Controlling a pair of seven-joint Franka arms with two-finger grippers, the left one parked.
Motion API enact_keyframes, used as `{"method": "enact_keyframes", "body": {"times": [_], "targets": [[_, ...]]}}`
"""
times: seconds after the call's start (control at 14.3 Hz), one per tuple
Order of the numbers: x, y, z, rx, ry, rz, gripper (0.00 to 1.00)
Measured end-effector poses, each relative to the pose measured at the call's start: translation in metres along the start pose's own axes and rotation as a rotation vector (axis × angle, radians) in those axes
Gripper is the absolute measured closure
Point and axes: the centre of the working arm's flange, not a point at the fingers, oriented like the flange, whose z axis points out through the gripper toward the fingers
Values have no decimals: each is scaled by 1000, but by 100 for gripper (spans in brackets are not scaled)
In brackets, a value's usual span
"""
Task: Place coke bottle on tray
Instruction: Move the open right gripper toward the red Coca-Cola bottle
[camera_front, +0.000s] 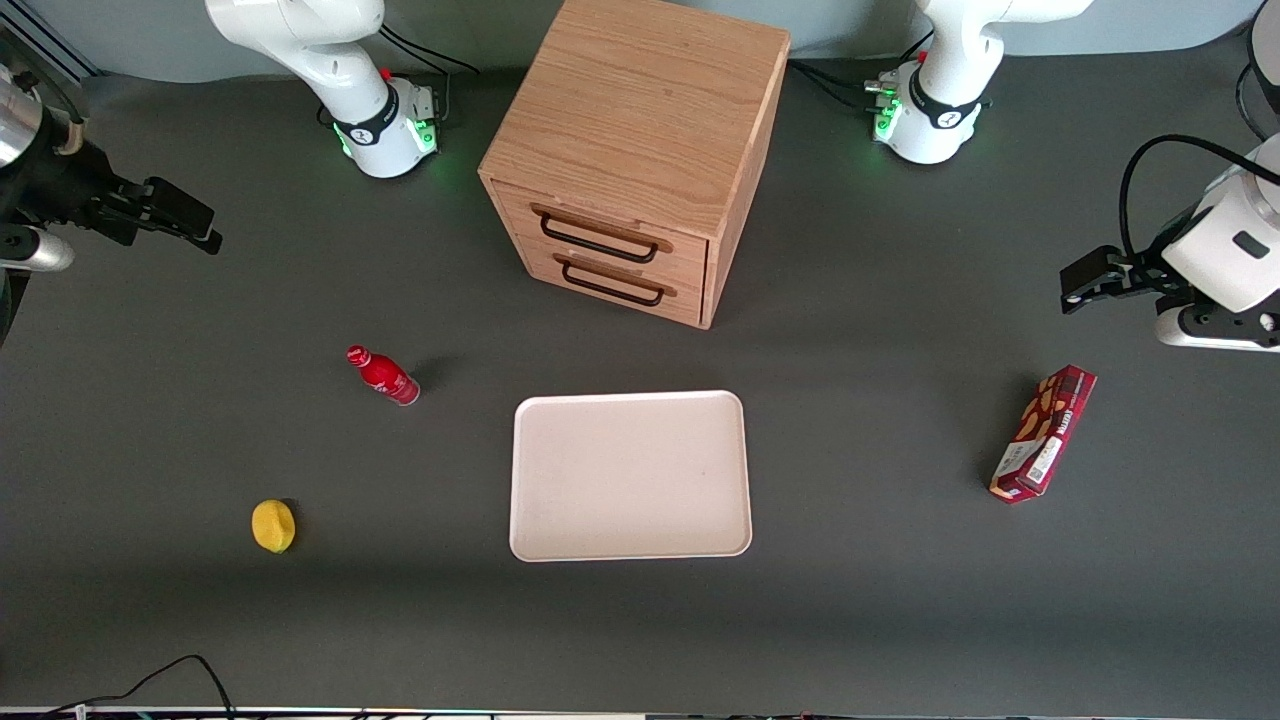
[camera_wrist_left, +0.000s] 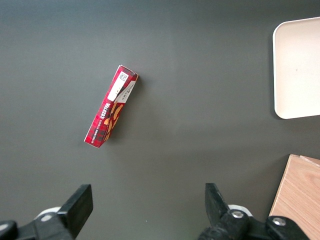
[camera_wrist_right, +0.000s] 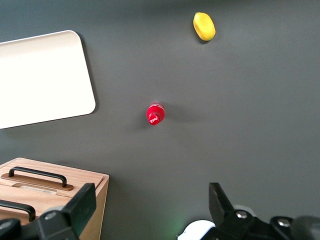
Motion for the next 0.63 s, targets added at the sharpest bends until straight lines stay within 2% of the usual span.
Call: {"method": "enact_keyframes", "body": {"times": [0.28, 0.49, 0.63], "targets": [[2, 1, 5, -5, -20, 3, 0], [6, 0, 24, -15, -70, 2, 0], [18, -4, 67, -20, -97, 1, 0]]}}
